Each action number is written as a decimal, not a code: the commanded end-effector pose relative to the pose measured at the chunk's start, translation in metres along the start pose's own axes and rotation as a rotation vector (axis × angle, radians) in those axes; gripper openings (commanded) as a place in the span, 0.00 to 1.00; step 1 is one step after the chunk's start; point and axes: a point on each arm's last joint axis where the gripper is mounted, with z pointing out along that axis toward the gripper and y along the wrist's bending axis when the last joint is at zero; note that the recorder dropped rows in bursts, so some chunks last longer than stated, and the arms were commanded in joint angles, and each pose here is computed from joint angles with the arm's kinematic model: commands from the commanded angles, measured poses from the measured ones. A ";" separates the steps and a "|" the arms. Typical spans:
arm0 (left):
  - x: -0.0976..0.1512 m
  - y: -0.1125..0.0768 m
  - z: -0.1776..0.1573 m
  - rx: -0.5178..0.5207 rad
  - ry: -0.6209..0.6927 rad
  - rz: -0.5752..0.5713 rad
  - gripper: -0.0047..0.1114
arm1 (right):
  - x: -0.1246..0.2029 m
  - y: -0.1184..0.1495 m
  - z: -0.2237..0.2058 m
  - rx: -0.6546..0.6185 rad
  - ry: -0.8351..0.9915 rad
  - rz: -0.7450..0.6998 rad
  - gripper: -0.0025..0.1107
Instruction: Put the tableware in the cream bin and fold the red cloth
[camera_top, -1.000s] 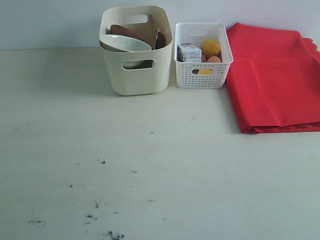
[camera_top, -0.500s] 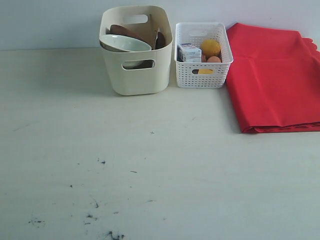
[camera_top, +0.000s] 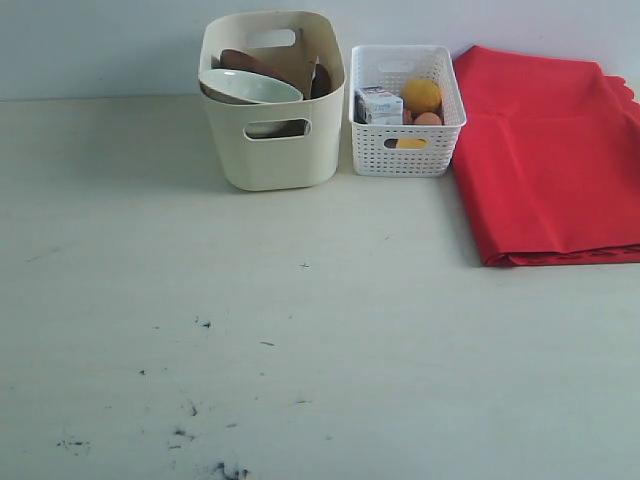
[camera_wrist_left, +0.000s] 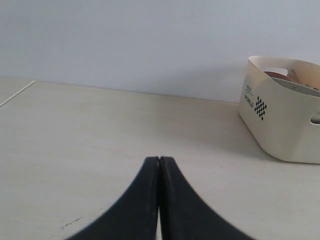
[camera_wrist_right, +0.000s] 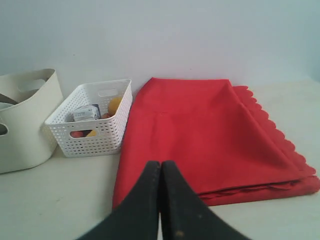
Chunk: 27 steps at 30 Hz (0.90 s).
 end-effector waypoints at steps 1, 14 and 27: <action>0.000 0.000 0.000 0.001 -0.006 -0.009 0.05 | 0.016 0.000 0.003 -0.024 0.021 0.050 0.02; 0.000 0.000 0.000 0.001 -0.006 -0.009 0.05 | 0.022 0.004 0.004 -0.085 0.017 -0.182 0.02; 0.000 0.000 0.000 0.001 -0.006 -0.009 0.05 | 0.022 0.004 0.004 -0.085 0.022 -0.182 0.02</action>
